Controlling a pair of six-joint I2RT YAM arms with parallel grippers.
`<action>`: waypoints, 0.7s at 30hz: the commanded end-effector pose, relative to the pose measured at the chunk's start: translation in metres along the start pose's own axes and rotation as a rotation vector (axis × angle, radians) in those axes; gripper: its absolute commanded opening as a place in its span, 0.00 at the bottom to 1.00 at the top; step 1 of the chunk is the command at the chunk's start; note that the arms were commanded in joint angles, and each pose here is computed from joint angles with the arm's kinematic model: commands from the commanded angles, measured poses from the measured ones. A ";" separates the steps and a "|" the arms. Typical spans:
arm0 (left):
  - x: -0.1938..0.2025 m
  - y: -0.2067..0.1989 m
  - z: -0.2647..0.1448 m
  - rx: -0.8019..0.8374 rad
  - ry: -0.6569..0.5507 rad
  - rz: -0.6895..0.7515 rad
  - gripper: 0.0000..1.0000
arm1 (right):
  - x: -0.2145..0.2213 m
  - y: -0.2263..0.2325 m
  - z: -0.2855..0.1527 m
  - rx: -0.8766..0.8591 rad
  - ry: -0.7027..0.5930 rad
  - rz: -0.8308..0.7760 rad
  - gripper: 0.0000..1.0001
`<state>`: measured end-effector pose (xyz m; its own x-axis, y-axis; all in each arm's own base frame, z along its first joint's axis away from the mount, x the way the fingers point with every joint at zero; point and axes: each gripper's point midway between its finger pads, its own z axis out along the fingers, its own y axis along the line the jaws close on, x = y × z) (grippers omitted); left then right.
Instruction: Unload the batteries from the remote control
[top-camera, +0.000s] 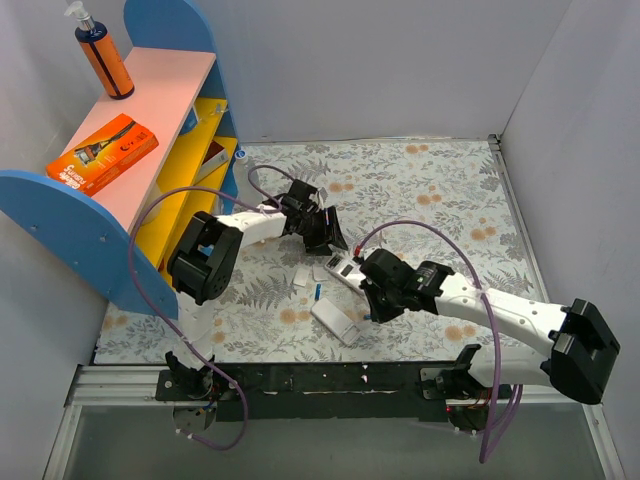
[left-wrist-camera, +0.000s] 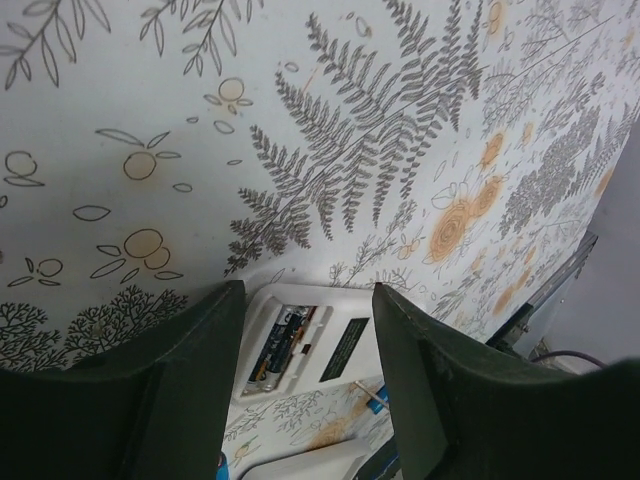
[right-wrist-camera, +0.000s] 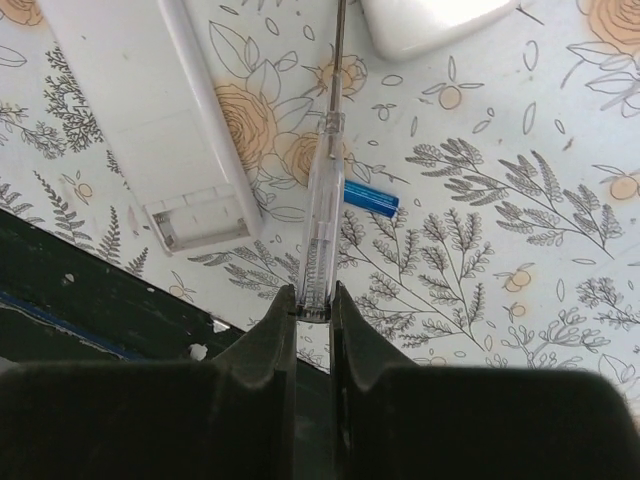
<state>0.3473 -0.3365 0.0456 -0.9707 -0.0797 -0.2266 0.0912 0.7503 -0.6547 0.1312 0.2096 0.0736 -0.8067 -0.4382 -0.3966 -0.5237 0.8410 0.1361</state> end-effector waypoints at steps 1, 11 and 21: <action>0.011 -0.008 -0.010 0.047 0.008 0.015 0.53 | 0.010 -0.020 -0.010 0.072 -0.002 0.023 0.01; 0.018 -0.014 -0.022 0.082 0.007 0.006 0.53 | -0.015 -0.013 -0.034 0.012 -0.050 -0.039 0.01; -0.004 -0.002 -0.049 0.029 -0.056 -0.043 0.52 | -0.066 -0.005 -0.068 -0.019 -0.115 -0.324 0.01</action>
<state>0.3275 -0.3224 0.0483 -0.9786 -0.0997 -0.1798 0.0508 0.7304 -0.6812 0.1526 0.2053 0.1394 -0.6792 -0.5382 -0.4990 -0.6519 0.7547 0.0734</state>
